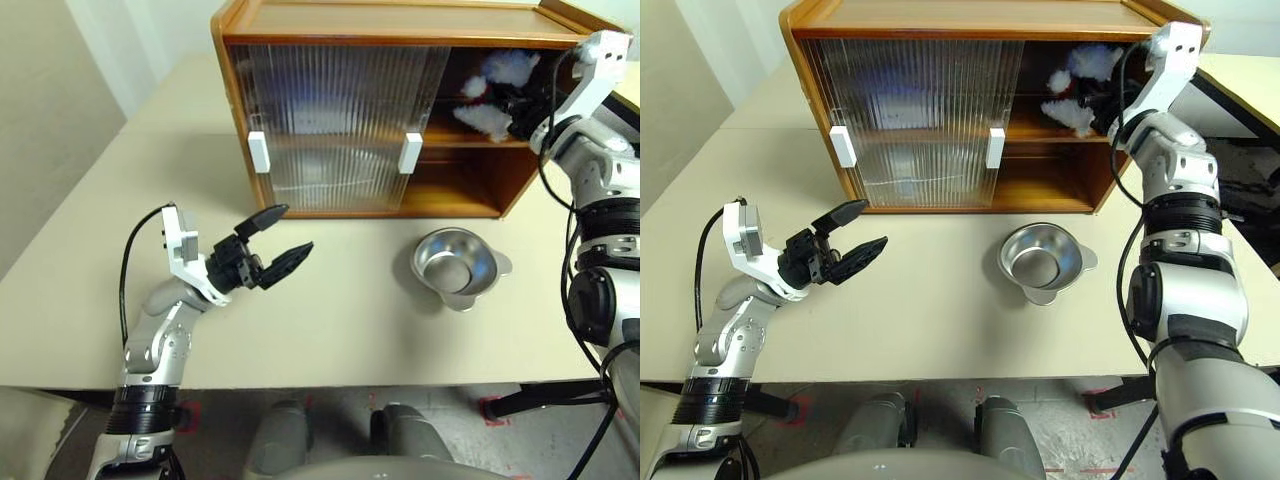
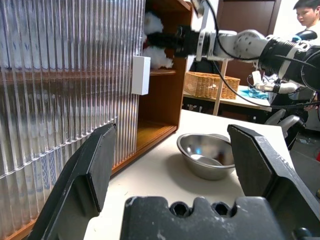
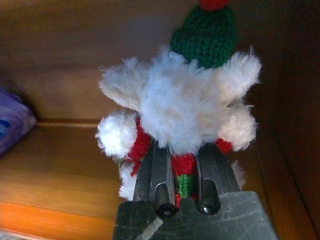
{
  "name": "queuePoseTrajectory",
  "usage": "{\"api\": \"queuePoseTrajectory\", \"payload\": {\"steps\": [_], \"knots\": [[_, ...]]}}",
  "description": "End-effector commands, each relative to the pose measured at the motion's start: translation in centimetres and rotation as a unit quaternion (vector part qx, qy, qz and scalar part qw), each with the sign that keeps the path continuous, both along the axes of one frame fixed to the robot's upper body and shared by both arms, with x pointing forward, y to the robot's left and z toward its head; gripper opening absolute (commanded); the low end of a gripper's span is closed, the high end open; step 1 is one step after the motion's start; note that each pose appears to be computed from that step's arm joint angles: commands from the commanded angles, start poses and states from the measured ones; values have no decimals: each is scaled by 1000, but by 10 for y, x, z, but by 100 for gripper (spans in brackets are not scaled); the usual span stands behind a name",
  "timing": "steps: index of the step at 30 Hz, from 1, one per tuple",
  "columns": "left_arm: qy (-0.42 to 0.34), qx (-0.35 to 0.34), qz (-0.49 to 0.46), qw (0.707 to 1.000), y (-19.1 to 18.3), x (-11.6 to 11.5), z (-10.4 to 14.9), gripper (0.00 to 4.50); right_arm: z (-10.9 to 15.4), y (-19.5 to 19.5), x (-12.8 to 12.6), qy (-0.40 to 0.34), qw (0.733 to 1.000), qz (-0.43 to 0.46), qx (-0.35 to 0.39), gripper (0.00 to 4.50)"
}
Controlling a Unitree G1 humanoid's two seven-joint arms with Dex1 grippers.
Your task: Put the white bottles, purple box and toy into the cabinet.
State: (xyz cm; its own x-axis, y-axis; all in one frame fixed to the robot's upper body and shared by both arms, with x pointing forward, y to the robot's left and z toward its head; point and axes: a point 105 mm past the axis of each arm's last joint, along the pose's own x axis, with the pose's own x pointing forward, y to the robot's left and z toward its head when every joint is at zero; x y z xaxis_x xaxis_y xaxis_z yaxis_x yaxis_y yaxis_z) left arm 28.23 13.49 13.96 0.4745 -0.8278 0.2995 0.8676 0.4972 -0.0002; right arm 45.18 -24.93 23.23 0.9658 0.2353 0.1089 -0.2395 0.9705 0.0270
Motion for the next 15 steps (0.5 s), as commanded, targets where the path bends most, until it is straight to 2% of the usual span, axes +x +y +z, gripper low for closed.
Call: {"api": "queuePoseTrajectory", "payload": {"steps": [1, 5, 12, 15], "knots": [[4, 7, 3, 1000, -2, 0, -5, 450, 3, -6, 4, -7, 999, -26, -20, 38], [4, 6, 4, 1000, -1, 0, -5, 450, 19, -10, 4, -35, 999, -32, -21, 174], [7, 6, 2, 1000, 0, 0, -7, 450, 32, -15, -6, -55, 998, -12, -37, 448], [8, 7, -1, 1000, -1, -1, -7, 450, 33, -14, -14, -51, 997, 8, -52, 448]]}}
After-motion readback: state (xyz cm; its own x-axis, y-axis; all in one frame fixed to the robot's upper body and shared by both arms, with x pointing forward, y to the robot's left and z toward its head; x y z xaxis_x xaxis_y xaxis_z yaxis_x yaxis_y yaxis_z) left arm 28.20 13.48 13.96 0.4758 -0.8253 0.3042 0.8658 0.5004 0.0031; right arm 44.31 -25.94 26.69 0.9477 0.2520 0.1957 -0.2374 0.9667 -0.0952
